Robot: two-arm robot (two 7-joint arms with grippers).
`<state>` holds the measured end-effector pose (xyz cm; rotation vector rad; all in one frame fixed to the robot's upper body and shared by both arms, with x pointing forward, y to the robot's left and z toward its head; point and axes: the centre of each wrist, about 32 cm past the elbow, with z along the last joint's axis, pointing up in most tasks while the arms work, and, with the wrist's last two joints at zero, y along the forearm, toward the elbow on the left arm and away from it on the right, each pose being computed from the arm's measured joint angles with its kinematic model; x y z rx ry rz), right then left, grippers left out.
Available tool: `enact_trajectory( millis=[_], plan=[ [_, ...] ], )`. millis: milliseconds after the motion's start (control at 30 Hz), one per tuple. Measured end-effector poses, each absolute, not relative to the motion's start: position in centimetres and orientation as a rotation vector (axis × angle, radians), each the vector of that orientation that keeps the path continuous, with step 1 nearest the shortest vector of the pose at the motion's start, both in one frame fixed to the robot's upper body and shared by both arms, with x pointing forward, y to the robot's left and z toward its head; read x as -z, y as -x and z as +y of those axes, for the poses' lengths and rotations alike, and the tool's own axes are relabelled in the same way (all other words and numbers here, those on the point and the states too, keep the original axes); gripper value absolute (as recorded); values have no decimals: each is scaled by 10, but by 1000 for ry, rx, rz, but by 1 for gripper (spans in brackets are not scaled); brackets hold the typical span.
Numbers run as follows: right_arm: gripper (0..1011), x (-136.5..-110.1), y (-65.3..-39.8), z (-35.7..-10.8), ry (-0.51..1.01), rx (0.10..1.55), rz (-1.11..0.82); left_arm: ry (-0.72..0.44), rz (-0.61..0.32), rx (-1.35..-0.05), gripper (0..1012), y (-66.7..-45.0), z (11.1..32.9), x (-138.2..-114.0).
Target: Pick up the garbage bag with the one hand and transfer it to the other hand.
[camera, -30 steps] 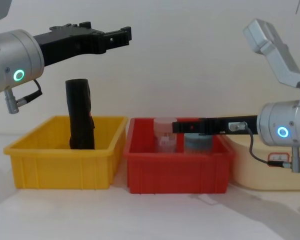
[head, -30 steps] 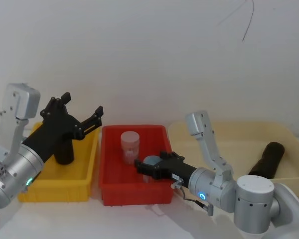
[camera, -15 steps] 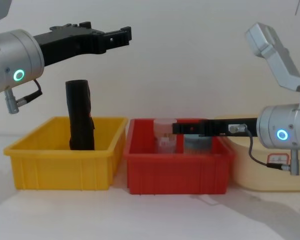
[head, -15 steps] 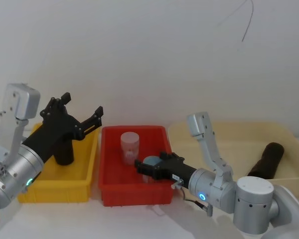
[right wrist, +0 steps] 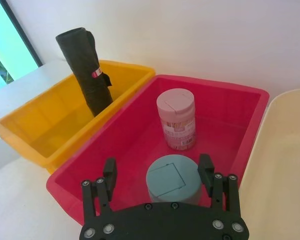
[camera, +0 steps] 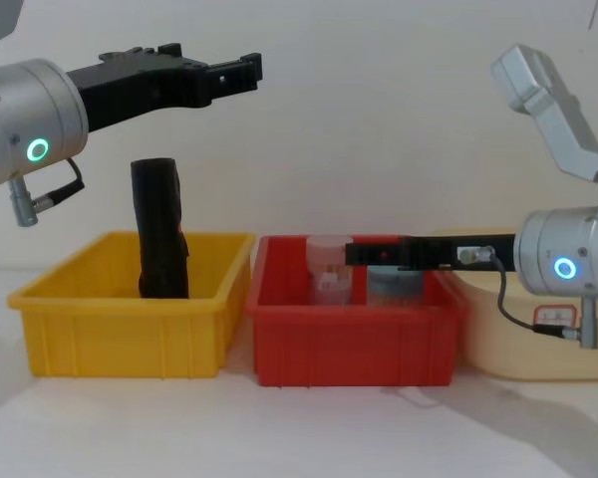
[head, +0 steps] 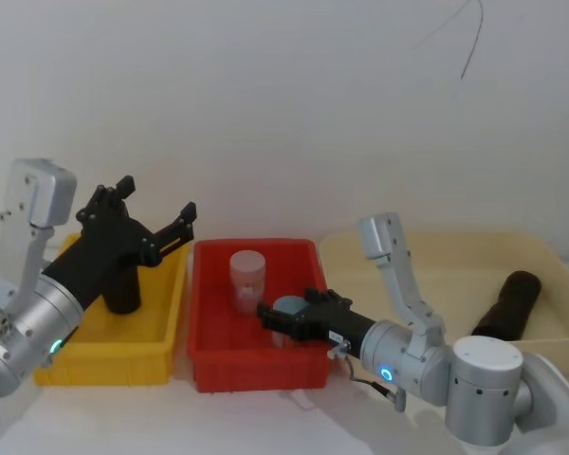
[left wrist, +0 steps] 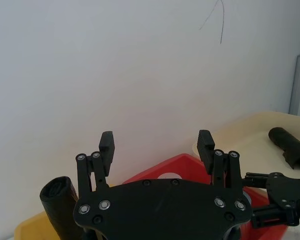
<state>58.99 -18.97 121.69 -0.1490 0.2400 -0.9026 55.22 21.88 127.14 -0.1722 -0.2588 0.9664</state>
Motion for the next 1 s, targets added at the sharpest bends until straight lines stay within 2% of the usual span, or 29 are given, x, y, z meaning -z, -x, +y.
enact_trajectory(
  millis=[1000],
  plan=[
    [1000, -1221, -591, -192, 138, 897, 222, 172, -259, -966, 1000, -552, 219, -1271]
  ],
)
